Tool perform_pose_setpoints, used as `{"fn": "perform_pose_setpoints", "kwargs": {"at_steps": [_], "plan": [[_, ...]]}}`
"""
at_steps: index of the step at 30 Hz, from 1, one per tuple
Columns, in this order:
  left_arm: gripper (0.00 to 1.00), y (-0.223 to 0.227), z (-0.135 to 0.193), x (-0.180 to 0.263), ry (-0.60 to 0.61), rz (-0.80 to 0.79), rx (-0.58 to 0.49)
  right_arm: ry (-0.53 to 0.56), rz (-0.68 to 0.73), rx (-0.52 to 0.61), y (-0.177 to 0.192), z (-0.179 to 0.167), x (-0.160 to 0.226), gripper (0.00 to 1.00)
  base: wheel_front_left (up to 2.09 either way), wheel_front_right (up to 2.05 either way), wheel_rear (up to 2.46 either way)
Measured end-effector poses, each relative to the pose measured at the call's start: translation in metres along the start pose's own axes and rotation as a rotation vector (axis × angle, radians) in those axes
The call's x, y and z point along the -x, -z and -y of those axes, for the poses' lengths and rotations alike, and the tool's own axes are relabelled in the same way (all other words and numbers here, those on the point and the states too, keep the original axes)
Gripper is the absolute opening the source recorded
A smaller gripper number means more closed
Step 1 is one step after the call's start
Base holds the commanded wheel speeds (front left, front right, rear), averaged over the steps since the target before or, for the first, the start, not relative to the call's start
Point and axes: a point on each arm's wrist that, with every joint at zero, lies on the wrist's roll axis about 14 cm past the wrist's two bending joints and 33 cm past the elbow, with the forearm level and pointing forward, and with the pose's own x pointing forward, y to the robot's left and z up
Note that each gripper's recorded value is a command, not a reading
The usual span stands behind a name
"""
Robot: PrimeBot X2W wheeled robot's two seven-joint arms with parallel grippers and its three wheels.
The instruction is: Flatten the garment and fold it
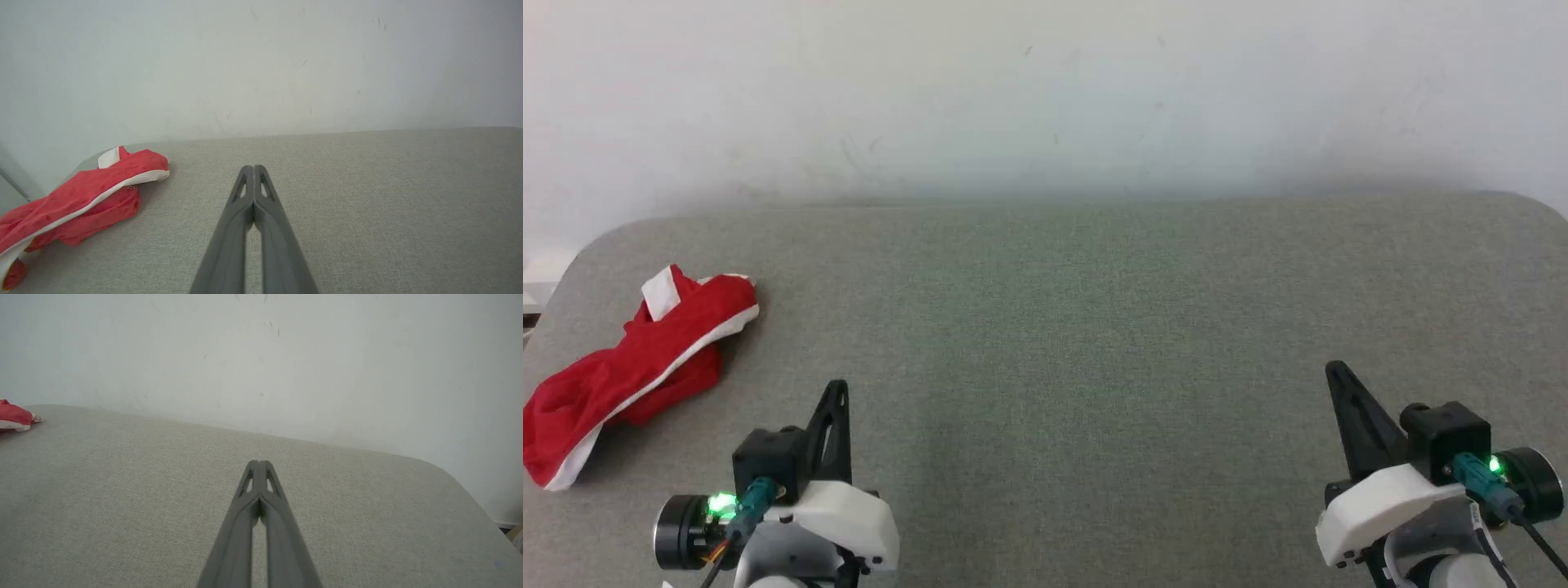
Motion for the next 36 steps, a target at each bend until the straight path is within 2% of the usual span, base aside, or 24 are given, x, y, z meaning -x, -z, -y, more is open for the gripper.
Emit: {"fn": "perform_pose_setpoints", "kwargs": {"at_steps": [36], "plan": [[0.0, 0.0, -0.0001, 0.0, 0.0, 0.0, 0.0, 0.0, 0.0, 0.0, 0.0, 0.0, 0.0, 0.0, 0.0, 0.0, 0.0]]}}
